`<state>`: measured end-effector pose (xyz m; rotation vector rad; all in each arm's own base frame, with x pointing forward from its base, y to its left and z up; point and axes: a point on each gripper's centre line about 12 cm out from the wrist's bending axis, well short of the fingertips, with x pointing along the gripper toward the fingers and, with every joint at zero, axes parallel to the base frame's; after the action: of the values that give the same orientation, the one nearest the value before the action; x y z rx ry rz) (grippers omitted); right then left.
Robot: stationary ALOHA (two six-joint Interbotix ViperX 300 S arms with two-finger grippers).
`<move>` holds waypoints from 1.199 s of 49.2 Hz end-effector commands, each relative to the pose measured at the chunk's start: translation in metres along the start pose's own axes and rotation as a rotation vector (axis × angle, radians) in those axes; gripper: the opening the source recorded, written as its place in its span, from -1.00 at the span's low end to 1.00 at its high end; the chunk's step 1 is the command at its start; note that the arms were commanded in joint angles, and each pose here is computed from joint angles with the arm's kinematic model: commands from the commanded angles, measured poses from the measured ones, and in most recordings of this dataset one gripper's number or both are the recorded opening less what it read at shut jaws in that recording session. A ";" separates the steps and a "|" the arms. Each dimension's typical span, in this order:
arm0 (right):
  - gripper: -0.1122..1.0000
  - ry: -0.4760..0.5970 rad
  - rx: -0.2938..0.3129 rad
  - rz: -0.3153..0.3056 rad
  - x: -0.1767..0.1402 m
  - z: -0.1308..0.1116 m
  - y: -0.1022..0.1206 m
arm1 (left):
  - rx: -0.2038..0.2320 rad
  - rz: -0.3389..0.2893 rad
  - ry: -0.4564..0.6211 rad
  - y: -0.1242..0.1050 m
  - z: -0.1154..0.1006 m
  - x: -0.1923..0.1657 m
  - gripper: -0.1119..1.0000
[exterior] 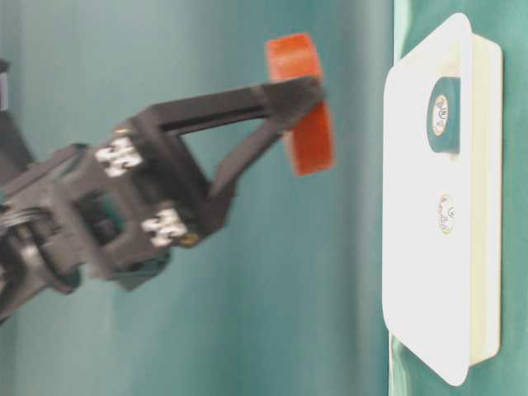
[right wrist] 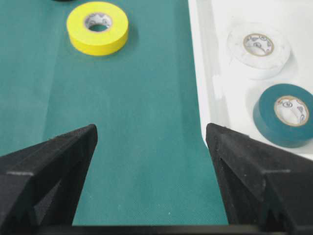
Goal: Pick up the tape from a random location and place it into the white case.
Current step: 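Grip the orange-red tape from inside and lift it with the left gripper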
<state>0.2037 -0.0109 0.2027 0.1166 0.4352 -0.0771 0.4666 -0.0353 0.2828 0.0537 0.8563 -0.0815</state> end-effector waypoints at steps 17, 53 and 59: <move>0.74 -0.037 -0.002 0.004 0.000 0.015 0.001 | 0.025 0.011 -0.115 0.003 0.032 -0.064 -0.34; 0.74 -0.037 -0.002 0.003 0.000 0.015 0.001 | 0.023 0.013 -0.116 0.004 0.032 -0.063 -0.34; 0.74 -0.037 -0.002 0.003 0.000 0.015 0.001 | 0.022 0.014 -0.116 0.005 0.032 -0.063 -0.34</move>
<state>0.2055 -0.0107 0.2068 0.1161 0.4245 -0.0751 0.4549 -0.0320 0.3248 0.0735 0.8064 -0.0847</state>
